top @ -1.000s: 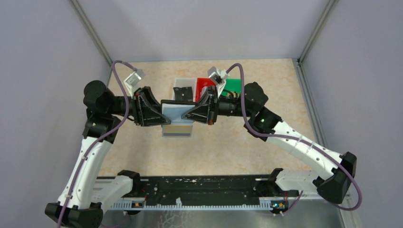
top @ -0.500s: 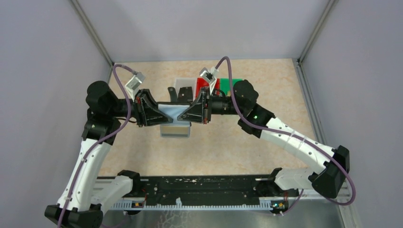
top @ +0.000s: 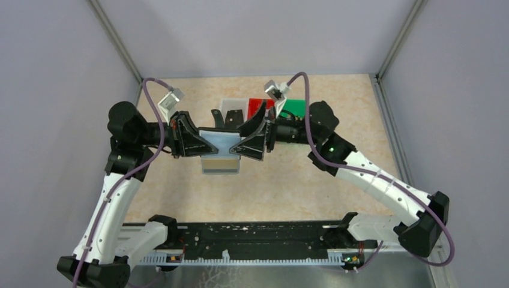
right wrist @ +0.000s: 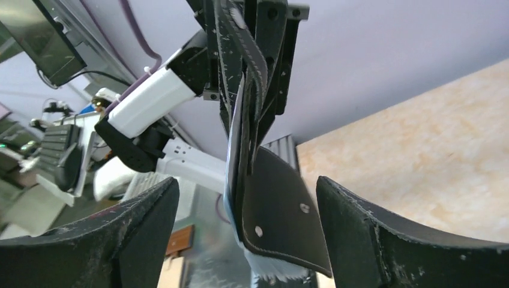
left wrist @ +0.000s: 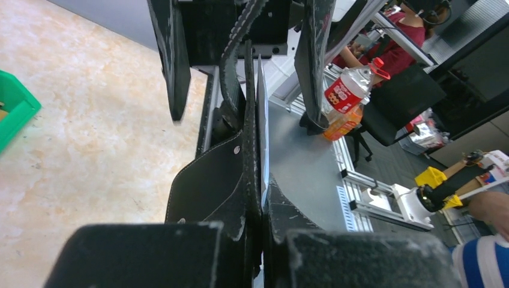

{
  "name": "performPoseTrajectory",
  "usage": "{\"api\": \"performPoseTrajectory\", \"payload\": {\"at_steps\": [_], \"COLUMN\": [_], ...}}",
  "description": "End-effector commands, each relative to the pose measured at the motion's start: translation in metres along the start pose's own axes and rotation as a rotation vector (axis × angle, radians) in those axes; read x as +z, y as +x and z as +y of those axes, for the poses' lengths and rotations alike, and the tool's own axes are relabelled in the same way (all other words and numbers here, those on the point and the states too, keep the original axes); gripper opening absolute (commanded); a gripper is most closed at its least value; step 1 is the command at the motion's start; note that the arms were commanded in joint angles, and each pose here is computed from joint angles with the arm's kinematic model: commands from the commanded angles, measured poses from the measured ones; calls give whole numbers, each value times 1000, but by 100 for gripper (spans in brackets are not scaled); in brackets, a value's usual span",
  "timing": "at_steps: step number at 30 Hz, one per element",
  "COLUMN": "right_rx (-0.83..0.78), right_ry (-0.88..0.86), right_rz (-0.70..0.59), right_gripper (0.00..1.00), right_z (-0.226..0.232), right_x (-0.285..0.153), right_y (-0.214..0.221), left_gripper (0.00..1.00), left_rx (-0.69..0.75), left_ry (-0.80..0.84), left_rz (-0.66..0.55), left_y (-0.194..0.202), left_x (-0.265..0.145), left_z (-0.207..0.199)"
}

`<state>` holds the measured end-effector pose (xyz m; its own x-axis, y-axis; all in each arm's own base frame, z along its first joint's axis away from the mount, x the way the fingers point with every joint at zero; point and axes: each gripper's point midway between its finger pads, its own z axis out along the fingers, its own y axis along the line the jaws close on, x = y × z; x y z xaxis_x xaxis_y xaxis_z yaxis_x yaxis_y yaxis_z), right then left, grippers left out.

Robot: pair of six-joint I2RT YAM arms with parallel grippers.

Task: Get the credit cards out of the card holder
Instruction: Remove the credit card from the card holder.

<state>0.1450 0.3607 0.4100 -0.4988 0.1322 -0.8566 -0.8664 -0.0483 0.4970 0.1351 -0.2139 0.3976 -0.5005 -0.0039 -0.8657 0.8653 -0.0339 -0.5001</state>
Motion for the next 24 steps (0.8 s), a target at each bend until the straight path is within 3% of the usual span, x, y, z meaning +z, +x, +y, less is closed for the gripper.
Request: {"api": "performPoseTrajectory", "payload": {"at_steps": [1,8,24], "right_rx": [-225,-232,-159], "right_ry": [-43,-124,-128], "right_rz": [-162,-124,-97], "right_gripper": [85,88,72], "right_z": [32,27,7], "right_x": [-26,-28,-21], "right_y": [-43,-11,33], "left_gripper": [0,0,0], "left_rx": [-4,-49,-55], "left_ry": [56,60,51], "left_rz": [-10,-56,-78], "left_y": [-15,-32,-42], "left_x": [0,3,4], "left_z": [-23,-26,-28]}}
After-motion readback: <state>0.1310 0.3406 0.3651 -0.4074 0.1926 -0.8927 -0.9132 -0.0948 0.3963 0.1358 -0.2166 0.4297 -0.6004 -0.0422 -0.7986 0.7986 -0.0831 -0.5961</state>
